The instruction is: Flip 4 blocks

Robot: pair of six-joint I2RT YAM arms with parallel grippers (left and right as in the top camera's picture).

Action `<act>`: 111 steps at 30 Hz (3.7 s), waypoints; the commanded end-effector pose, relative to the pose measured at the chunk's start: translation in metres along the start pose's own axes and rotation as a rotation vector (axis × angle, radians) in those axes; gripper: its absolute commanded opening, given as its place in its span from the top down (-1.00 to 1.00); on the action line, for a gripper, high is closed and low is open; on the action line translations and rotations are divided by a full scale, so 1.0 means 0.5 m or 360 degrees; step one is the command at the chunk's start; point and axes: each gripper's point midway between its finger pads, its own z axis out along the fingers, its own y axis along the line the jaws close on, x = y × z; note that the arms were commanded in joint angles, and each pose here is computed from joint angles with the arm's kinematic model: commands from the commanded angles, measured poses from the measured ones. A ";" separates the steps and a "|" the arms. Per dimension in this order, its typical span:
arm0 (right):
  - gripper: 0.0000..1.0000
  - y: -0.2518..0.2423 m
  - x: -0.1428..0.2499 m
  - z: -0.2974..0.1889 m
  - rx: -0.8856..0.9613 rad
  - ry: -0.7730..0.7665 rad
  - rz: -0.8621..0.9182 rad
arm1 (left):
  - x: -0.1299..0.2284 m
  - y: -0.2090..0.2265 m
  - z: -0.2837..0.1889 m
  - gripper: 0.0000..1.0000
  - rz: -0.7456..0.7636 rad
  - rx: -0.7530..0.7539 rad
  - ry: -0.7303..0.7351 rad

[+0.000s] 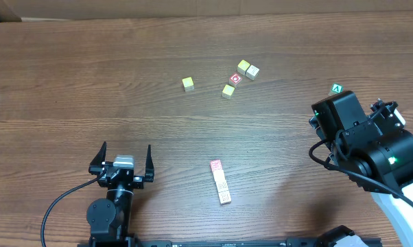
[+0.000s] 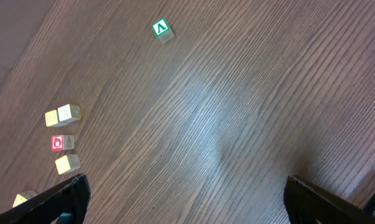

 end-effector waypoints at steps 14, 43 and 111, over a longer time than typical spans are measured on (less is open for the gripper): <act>-1.00 -0.027 -0.079 -0.015 0.0129 -0.0348 -0.0068 | 0.000 0.005 -0.001 -0.99 -0.0017 -0.0018 -0.0006; -1.00 0.025 -0.013 -0.033 -0.1426 -0.1343 -0.0893 | 0.000 0.005 -0.001 -1.00 -0.0017 -0.0018 -0.0006; -1.00 -0.001 0.107 0.160 -0.1385 -0.1155 -0.1031 | 0.000 0.005 -0.001 -1.00 -0.0017 -0.0018 -0.0006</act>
